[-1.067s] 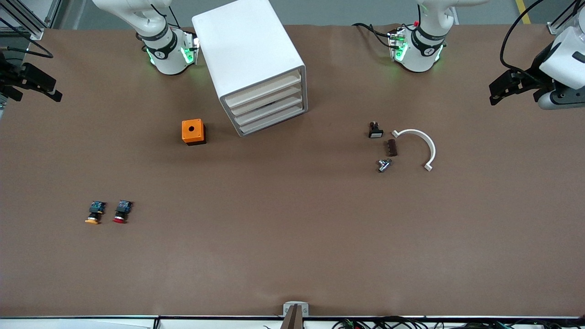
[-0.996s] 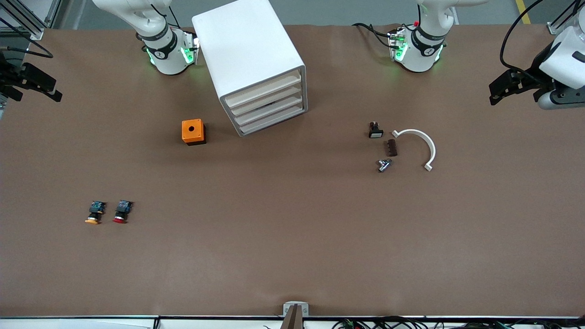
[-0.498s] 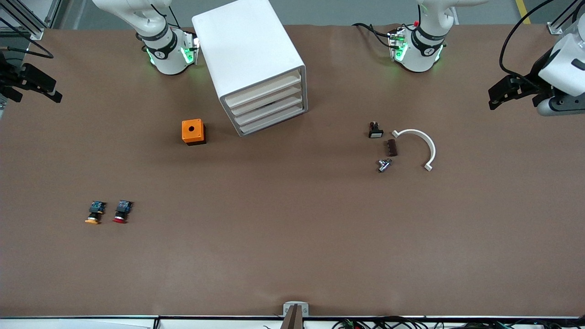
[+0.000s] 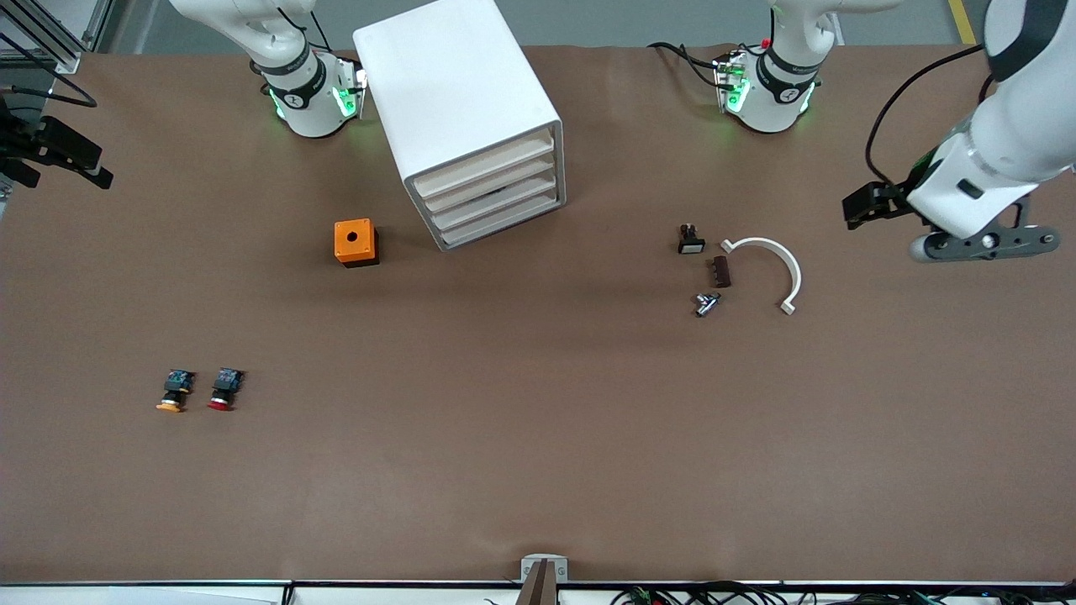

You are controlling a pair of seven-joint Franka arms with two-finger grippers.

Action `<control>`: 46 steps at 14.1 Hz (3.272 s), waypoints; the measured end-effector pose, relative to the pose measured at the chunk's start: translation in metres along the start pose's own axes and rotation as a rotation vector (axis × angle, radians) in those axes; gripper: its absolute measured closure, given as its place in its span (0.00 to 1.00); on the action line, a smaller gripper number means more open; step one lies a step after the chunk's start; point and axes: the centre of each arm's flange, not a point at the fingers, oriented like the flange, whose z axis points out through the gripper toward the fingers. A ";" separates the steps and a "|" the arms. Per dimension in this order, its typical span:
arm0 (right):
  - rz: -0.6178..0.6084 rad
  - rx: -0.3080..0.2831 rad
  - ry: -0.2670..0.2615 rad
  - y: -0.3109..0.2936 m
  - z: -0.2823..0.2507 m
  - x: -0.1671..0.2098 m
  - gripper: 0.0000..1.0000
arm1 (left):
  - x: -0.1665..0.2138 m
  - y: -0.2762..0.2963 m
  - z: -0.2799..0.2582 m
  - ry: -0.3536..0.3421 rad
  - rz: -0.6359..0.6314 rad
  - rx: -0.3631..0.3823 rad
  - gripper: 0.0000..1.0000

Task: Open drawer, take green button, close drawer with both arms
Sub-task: 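Reach the left gripper to the handle of the white cabinet drawer, then pull the drawer out of the cabinet with the left gripper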

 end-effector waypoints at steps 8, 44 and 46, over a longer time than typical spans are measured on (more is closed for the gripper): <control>0.000 0.000 -0.001 0.000 0.000 0.000 0.00 | 0.021 0.116 0.111 -0.174 -0.174 0.107 0.00; 0.128 -0.031 -0.228 0.030 0.147 0.095 0.00 | -0.078 0.405 0.421 -1.146 -1.645 0.629 0.47; 0.182 -0.028 -0.212 0.030 0.161 0.097 0.00 | -0.083 0.408 0.421 -1.140 -1.639 0.633 0.53</control>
